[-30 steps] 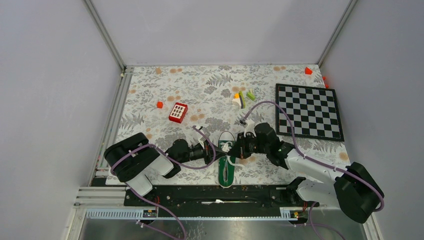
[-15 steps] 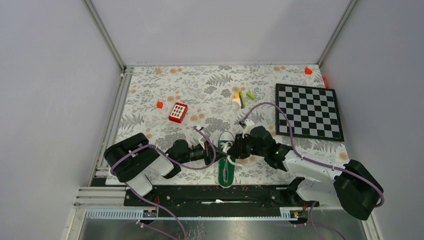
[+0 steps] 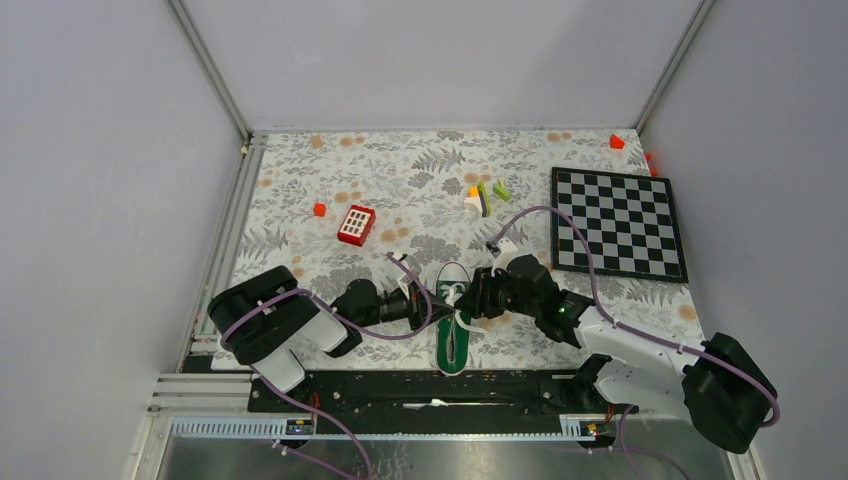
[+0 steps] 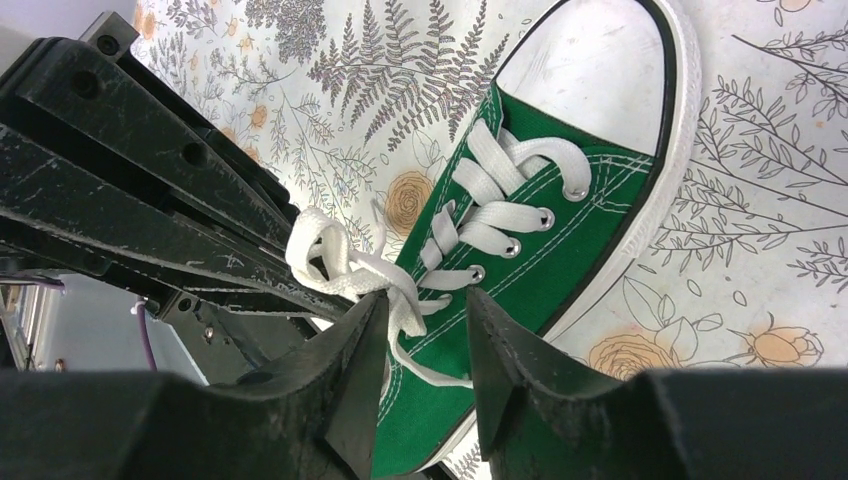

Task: Tie the shoes
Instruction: Cross the shoelace with the shoelace.

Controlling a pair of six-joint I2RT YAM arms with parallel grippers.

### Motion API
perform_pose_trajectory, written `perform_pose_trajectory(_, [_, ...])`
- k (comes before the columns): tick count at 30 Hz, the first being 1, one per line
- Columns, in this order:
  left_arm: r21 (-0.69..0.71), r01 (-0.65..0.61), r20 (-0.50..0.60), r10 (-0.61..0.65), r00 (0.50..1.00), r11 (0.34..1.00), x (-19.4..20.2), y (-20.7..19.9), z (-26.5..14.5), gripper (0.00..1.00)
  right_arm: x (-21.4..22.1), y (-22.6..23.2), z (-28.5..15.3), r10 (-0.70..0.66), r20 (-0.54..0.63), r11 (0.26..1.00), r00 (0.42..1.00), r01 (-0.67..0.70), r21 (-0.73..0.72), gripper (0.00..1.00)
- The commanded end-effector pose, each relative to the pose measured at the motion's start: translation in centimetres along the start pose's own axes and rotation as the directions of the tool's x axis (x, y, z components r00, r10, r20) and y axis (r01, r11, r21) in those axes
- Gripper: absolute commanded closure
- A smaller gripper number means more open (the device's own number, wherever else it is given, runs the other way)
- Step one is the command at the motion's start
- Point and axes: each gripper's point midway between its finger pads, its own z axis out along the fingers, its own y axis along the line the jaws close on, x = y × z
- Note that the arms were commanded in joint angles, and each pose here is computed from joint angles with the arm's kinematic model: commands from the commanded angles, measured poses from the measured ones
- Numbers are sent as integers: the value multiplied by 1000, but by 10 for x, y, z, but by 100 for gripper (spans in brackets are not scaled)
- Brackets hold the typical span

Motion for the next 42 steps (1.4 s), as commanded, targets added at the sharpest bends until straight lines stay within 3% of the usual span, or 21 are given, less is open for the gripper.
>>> perform_pose_trajectory(1, [58,-47,61,43,997,997,-17,-13,3,100,-3,5,-6,-9,16,1000,1000,10,-7,56])
perform_pose_trajectory(12, [56,-48,60,45,997,997,-16,-13,2,100,-1,6,-18,-21,17,1000,1000,21,-10,50])
perform_pose_trajectory(42, [66,-53,66,48,997,996,-20,-15,3,100,-17,11,-6,-14,54,1000,998,15,-15,64])
